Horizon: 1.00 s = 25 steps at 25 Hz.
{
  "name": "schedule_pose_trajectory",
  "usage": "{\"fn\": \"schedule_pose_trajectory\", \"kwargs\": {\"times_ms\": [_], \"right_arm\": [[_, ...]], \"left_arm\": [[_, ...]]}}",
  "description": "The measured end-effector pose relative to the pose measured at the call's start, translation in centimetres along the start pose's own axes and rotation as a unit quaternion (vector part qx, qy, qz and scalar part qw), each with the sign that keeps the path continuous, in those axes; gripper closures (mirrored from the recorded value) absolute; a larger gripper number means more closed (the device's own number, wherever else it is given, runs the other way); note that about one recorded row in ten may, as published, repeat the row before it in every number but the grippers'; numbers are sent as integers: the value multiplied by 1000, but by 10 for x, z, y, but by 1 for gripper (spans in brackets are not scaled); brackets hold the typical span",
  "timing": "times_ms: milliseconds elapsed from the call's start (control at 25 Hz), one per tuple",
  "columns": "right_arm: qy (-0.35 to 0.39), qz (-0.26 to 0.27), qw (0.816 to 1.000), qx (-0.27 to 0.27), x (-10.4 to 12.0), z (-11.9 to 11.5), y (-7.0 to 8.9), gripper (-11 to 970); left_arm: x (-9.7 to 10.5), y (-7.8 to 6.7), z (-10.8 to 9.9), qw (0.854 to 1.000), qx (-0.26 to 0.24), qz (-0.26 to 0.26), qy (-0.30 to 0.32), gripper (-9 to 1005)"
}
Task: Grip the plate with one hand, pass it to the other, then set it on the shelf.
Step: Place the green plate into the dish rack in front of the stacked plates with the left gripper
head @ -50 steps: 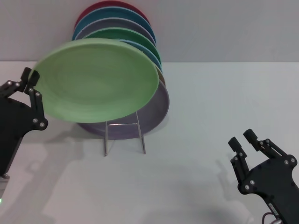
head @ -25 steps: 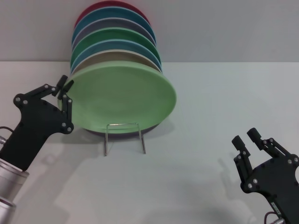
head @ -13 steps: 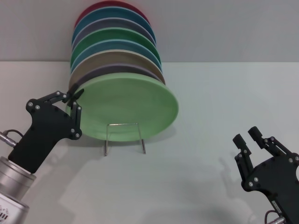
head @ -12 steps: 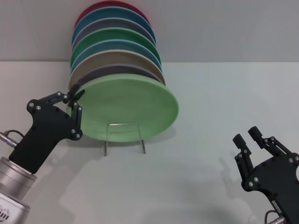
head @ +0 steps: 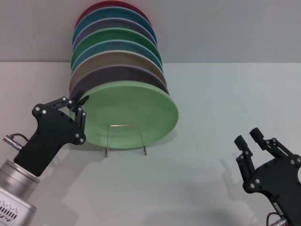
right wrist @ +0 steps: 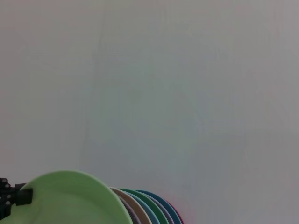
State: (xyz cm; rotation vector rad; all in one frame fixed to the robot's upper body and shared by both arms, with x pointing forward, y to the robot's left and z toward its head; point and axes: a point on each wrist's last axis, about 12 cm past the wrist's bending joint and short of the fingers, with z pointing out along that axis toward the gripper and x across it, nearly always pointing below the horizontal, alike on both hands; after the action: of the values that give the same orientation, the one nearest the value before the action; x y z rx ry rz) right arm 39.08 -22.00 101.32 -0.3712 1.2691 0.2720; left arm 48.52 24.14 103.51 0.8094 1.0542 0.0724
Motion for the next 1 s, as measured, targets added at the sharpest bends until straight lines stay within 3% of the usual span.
{"fn": "schedule_pose_trajectory", "kwargs": {"times_ms": [800, 1000], "right_arm": [[1, 4, 1000, -6, 0, 1, 1, 670], [1, 4, 1000, -8, 1, 3, 1, 670]], "left_arm": [[-1, -5, -4, 1000, 11, 16, 1, 889], [-1, -1, -3, 1000, -8, 12, 3, 736]]}}
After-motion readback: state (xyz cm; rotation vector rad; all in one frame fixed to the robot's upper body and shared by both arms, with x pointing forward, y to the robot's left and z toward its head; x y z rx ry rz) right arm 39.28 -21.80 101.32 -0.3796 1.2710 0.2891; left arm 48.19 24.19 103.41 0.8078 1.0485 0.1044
